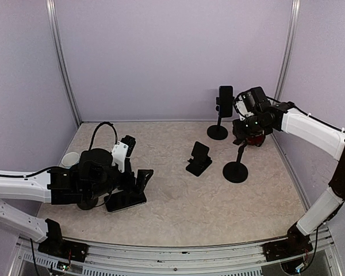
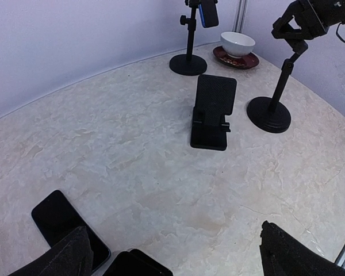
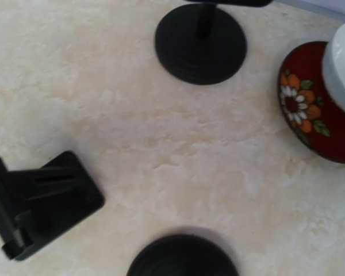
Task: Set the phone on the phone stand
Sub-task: Pick up the phone stand at the center of the board.
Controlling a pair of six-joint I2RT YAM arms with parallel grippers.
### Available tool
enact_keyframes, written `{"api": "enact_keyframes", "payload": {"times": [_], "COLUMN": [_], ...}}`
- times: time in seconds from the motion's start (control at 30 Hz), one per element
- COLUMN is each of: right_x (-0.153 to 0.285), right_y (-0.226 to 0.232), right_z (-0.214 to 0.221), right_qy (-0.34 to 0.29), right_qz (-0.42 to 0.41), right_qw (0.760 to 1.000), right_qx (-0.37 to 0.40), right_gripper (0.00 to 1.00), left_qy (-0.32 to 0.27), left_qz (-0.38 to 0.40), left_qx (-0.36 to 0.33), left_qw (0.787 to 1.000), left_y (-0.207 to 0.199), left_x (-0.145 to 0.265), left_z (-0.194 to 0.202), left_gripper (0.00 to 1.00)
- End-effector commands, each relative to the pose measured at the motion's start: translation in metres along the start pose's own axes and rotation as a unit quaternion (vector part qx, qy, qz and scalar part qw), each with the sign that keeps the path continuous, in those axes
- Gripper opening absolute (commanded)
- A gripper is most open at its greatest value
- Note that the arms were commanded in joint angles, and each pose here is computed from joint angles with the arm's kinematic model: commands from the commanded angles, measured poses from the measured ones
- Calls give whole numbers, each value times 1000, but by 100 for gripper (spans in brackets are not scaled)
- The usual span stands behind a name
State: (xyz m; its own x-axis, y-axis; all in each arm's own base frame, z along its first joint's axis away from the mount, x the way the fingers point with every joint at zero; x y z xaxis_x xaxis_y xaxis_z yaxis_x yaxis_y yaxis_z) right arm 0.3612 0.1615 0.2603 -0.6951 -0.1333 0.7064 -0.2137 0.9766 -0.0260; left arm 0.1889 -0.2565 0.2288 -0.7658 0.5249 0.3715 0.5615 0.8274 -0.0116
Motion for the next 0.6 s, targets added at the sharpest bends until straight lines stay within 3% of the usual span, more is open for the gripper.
{"api": "enact_keyframes", "payload": {"times": [0.0,0.57], "right_x": [7,87], "right_y": [14,44], "right_z": [-4,-46], "right_qy": [19,-63], "right_qz": [-47,-161], "right_qw": [999,983], "right_qx": [-3,62], "right_gripper": [30,19], "left_qy": [-9,-8], "left_qz": [-2,-1], "left_qx": [17,60], "left_qw": [1000,998], "left_y": [1,4], "left_x": [-2,5], "left_z": [-2,1], "left_gripper": [99,99]}}
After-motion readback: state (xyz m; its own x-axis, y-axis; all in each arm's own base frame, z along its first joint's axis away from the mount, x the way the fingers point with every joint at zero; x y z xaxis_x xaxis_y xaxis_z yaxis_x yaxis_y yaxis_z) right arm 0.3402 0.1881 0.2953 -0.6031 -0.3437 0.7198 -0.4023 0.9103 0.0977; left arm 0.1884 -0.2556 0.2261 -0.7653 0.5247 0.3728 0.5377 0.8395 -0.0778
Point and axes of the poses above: each gripper's point midway between its finger pads, its own x axis back along the fingers, its own y axis along the line the jaws close on, z = x × y, the point moved 6 cm from there along x, back along the fingers, and after that the axes turned 2 degrees about -x, right-handed, at the moved point
